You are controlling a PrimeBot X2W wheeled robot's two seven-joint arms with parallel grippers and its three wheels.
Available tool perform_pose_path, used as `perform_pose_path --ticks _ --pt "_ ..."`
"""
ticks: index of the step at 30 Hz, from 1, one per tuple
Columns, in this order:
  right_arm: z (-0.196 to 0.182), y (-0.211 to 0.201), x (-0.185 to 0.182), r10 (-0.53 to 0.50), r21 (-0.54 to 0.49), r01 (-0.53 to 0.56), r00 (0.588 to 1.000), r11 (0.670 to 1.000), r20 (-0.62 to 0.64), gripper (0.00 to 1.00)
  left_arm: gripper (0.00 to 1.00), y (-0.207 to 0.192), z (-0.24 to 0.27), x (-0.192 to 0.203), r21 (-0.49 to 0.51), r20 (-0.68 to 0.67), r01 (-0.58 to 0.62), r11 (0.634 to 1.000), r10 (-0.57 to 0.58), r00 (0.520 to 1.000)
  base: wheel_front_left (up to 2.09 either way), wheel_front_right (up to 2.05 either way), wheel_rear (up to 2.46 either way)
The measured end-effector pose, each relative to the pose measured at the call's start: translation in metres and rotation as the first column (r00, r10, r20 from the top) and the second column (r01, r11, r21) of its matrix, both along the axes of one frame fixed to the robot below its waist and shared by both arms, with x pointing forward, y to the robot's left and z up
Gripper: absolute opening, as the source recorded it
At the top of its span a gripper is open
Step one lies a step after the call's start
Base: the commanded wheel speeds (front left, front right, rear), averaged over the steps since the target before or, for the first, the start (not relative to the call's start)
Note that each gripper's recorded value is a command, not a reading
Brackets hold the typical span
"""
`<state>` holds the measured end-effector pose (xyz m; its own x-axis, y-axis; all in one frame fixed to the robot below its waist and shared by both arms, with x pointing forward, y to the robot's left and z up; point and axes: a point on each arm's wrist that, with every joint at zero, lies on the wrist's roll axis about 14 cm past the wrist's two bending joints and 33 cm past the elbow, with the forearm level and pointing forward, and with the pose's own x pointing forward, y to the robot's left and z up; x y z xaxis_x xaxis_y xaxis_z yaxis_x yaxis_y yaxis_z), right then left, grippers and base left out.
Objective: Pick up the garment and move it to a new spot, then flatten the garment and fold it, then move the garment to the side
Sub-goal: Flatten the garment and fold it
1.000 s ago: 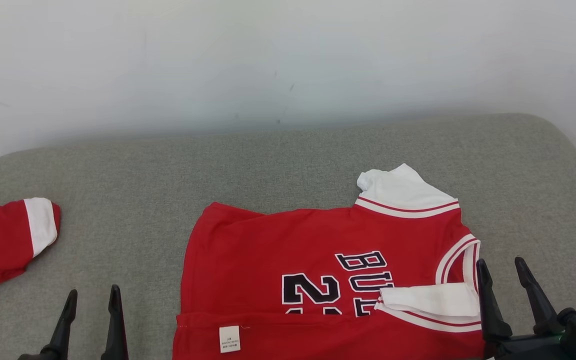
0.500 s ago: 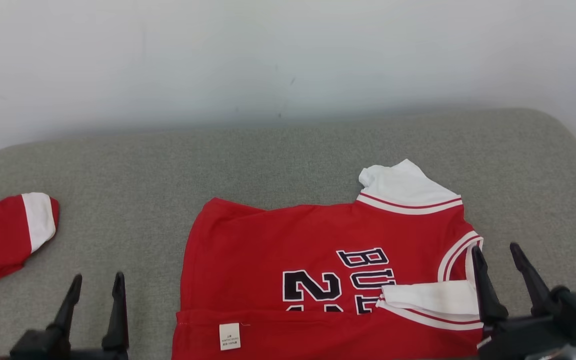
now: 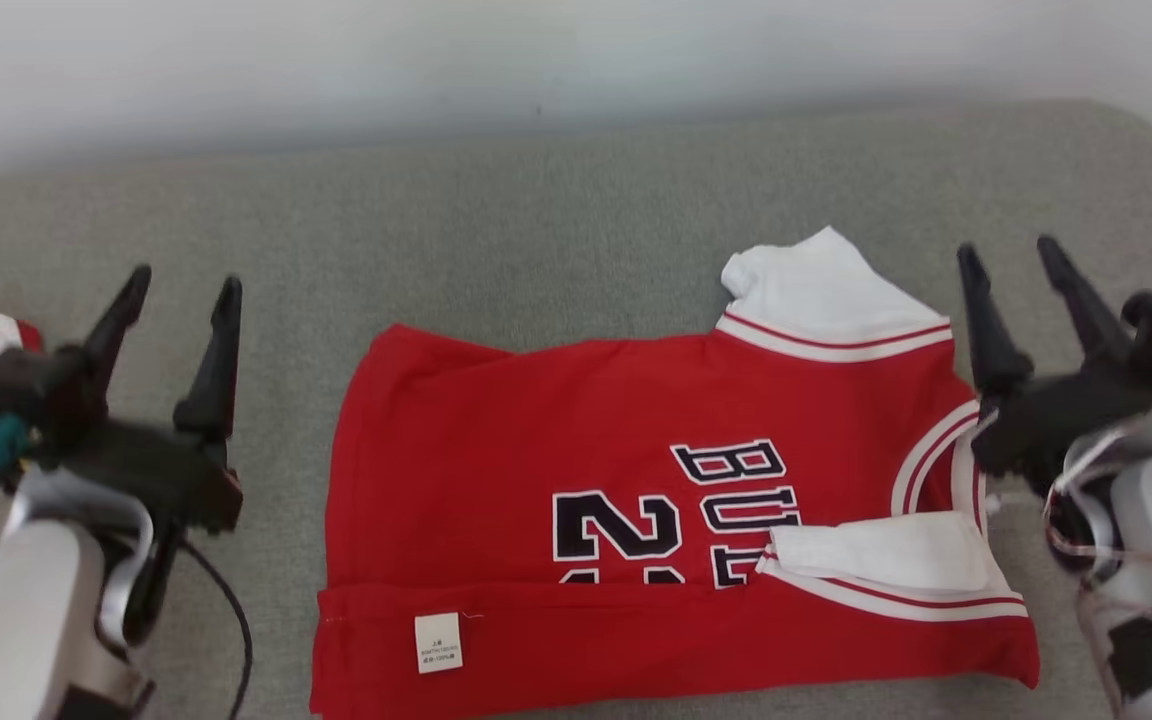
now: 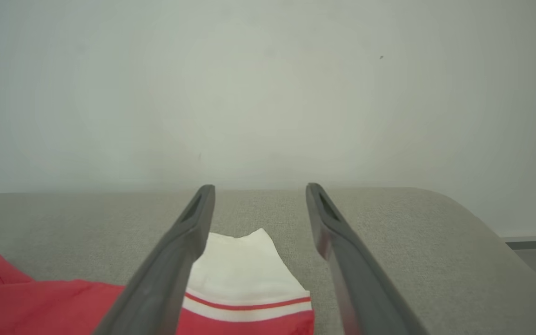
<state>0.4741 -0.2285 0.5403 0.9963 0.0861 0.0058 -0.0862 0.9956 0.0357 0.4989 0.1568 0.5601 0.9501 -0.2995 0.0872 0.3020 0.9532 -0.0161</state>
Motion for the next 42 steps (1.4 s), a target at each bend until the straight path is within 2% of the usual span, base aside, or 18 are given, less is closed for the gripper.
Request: perform_pose_path --ticks 6,12,17,22,36,42 --pt "-0.019 -0.011 0.045 -0.009 -0.036 0.005 0.994 0.999 -0.111 1.00 1.00 -0.017 -0.019 0.041 0.033 -0.128 0.094 0.995 -0.089 0.988 0.00 0.00 0.00" --pt "-0.044 -0.008 0.077 0.009 -0.073 -0.025 0.977 0.997 -0.214 1.00 1.00 -0.030 -0.056 0.064 0.068 -0.293 0.179 0.982 -0.152 0.944 0.00 0.00 0.00" --pt "-0.079 -0.009 0.085 0.010 -0.099 -0.048 0.934 0.994 -0.357 1.00 1.00 -0.043 -0.089 0.067 0.071 -0.429 0.249 0.966 -0.196 0.882 0.00 0.00 0.00" --pt "-0.092 -0.006 0.093 0.017 -0.109 -0.069 0.908 0.992 -0.418 1.00 1.00 -0.050 -0.115 0.058 0.077 -0.548 0.315 0.946 -0.224 0.806 0.00 0.00 0.00" --pt "-0.111 0.003 0.109 0.029 -0.119 -0.109 0.842 0.987 -0.538 1.00 1.00 -0.066 -0.138 0.045 0.057 -0.665 0.409 0.911 -0.271 0.696 0.00 0.00 0.00" --pt "-0.116 0.003 0.117 0.019 -0.140 -0.124 0.812 0.982 -0.583 1.00 1.00 -0.069 -0.146 0.048 0.069 -0.686 0.425 0.902 -0.266 0.677 0.00 0.00 0.00"
